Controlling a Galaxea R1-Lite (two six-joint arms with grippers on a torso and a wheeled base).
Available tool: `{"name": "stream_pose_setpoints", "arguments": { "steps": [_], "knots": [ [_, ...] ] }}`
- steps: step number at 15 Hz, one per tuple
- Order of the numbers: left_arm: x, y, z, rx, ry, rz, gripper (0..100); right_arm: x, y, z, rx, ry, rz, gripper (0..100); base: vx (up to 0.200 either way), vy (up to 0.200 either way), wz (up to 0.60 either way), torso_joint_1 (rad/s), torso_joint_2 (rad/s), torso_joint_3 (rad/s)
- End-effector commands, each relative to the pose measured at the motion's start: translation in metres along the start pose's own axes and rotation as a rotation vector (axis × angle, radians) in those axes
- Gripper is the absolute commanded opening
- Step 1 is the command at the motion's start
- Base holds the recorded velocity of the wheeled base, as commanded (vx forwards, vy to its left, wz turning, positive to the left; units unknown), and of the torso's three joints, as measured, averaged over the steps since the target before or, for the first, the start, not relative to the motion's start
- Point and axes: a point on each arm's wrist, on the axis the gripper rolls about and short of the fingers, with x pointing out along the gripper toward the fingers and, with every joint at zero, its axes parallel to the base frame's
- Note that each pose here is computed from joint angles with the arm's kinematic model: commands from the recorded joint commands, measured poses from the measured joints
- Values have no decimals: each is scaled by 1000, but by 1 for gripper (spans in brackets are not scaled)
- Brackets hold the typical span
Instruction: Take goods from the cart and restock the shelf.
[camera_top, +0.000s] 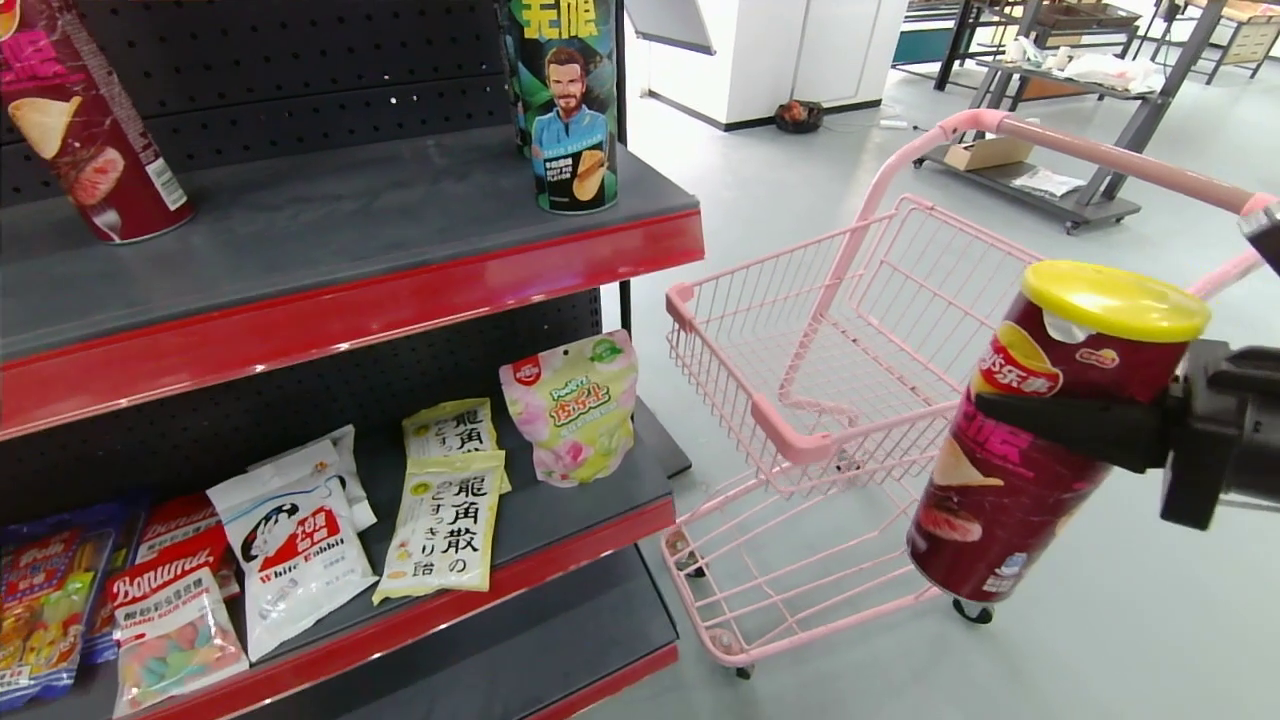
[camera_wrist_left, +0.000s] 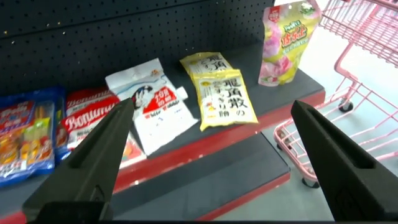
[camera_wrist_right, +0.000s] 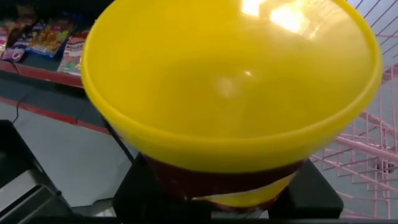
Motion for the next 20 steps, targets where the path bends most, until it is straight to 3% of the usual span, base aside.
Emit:
{"name": "stream_pose_setpoints", "arguments": {
  "steps": [1,9,20],
  "knots": [
    [0,0,0,0,-1,0,100,19,-9,-2,8,17,-16,0,-200,0,0,2,2,7],
    [0,0,0,0,-1,0,100,17,-8,-7,12,28,-30,0,-25,0,0,0,0,0],
    [0,0,0,0,-1,1,100,17,-9,0,-2,8,-33,0,0,0,0,129,-461,-332]
  ]
}}
